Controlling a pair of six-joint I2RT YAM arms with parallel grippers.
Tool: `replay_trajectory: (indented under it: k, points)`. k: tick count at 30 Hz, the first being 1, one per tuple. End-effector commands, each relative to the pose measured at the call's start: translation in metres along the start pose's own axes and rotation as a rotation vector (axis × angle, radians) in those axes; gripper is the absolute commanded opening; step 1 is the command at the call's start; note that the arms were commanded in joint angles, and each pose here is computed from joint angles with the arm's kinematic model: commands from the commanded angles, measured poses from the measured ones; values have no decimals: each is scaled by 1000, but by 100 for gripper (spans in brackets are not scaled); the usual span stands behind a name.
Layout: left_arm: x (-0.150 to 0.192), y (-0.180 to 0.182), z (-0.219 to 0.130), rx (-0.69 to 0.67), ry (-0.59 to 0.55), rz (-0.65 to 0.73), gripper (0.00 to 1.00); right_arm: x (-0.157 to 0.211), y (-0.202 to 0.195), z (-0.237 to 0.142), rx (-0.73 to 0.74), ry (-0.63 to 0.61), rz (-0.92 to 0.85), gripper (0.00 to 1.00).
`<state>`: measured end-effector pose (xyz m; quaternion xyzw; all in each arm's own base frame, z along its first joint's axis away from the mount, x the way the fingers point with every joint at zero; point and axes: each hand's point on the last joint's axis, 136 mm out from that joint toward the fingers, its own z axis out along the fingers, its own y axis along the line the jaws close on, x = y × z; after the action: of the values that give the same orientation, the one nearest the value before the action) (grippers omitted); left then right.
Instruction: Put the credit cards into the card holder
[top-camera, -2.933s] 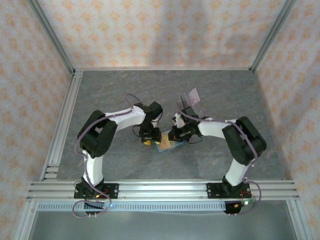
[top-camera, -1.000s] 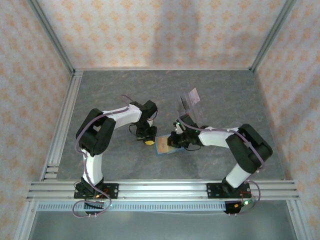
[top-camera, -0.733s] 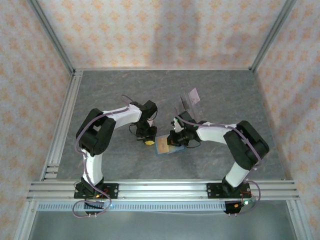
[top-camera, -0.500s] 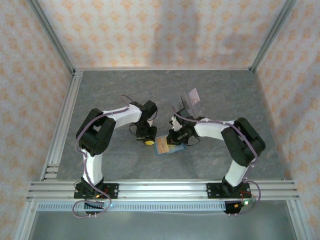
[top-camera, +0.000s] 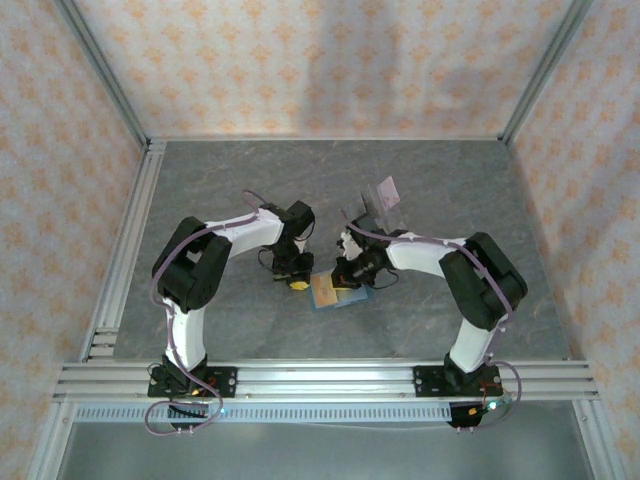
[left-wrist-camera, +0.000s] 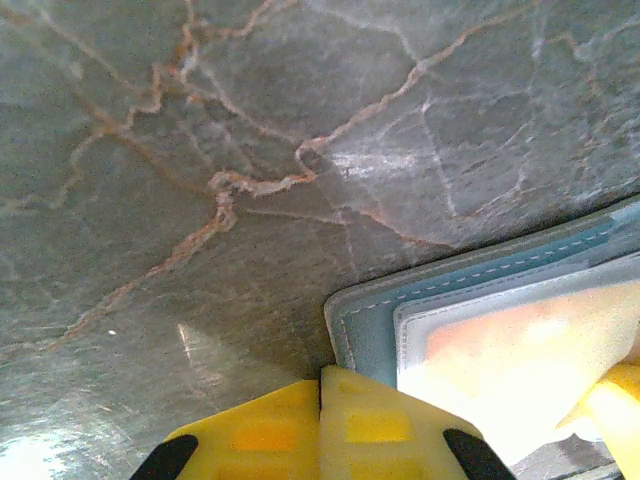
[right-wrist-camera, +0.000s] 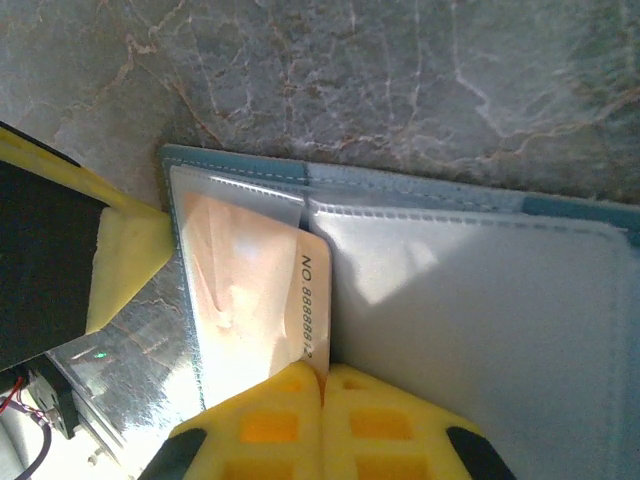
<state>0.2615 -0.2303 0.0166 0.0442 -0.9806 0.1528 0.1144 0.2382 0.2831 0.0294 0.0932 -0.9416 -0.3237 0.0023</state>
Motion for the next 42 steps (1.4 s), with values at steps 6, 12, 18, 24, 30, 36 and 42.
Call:
replay_trajectory:
  k: [6,12,18,24,30,36,42]
  points:
    - [7,8,20,-47,36,2,7,2,5,12,11,14,-3,0]
    - [8,8,20,-48,35,3,7,-1,6,9,21,-5,-3,6]
    - [10,9,18,-48,31,7,7,-2,-2,-4,56,-38,22,22]
    - [12,11,18,-47,30,9,7,-4,-5,-22,97,-69,29,36]
    - [11,11,15,-35,27,7,7,-6,-3,-36,128,-74,20,44]
    - [10,4,1,-3,7,16,8,-34,35,-94,155,-203,-73,44]
    - [12,-10,-23,55,-26,36,9,-69,30,-160,377,-315,-117,43]
